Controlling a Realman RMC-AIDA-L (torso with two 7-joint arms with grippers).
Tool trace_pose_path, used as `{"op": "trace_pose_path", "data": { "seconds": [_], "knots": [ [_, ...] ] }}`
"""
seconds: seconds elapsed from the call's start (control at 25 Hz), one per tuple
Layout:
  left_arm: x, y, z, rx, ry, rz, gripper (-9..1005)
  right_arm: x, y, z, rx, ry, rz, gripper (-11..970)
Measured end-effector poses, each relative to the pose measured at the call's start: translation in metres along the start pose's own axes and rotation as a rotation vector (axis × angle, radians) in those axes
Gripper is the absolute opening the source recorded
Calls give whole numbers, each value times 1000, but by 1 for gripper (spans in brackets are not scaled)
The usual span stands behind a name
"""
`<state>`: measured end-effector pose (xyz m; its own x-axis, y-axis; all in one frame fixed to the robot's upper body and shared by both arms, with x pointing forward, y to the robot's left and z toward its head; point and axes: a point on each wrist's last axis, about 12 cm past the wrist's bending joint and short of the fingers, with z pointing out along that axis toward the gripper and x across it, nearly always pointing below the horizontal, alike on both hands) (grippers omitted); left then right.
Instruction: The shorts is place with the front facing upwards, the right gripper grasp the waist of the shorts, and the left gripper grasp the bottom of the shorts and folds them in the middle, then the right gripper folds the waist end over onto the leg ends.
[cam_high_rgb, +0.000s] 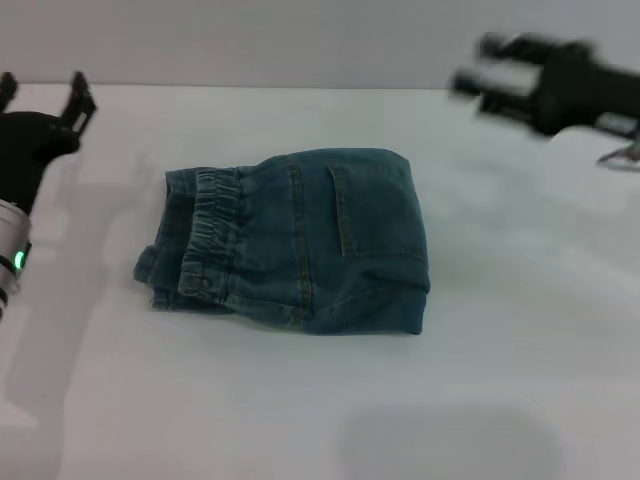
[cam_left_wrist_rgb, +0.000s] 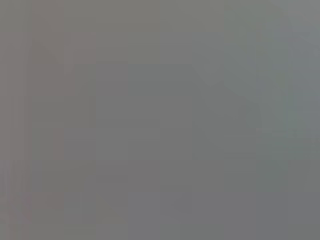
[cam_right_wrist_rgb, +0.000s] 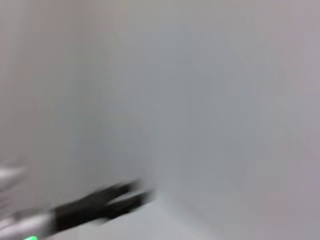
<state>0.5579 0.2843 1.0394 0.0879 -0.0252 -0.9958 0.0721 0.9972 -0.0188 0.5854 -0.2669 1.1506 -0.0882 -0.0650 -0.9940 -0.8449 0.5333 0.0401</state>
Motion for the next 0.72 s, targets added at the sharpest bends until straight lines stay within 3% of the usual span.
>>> {"op": "trace_pose_path", "data": {
  "seconds": [0.2, 0.36, 0.4, 0.44, 0.6, 0.72],
  "knots": [
    [-8, 10, 0, -69, -62, -28, 842, 31, -25, -53, 424, -227, -29, 591],
    [-12, 16, -3, -111, -103, -47, 842, 56, -34, -91, 769, -305, -138, 592],
    [-12, 18, -3, -120, -110, -56, 842, 67, -35, -106, 937, -318, -187, 592],
    [-13, 19, -3, -126, -114, -63, 842, 67, -35, -106, 937, -318, -187, 592],
    [-15, 22, -2, -146, -126, -84, 842, 79, -36, -128, 1209, -348, -201, 592],
    [-16, 23, -1, -155, -134, -90, 842, 83, -35, -135, 1304, -368, -189, 592]
  ]
}}
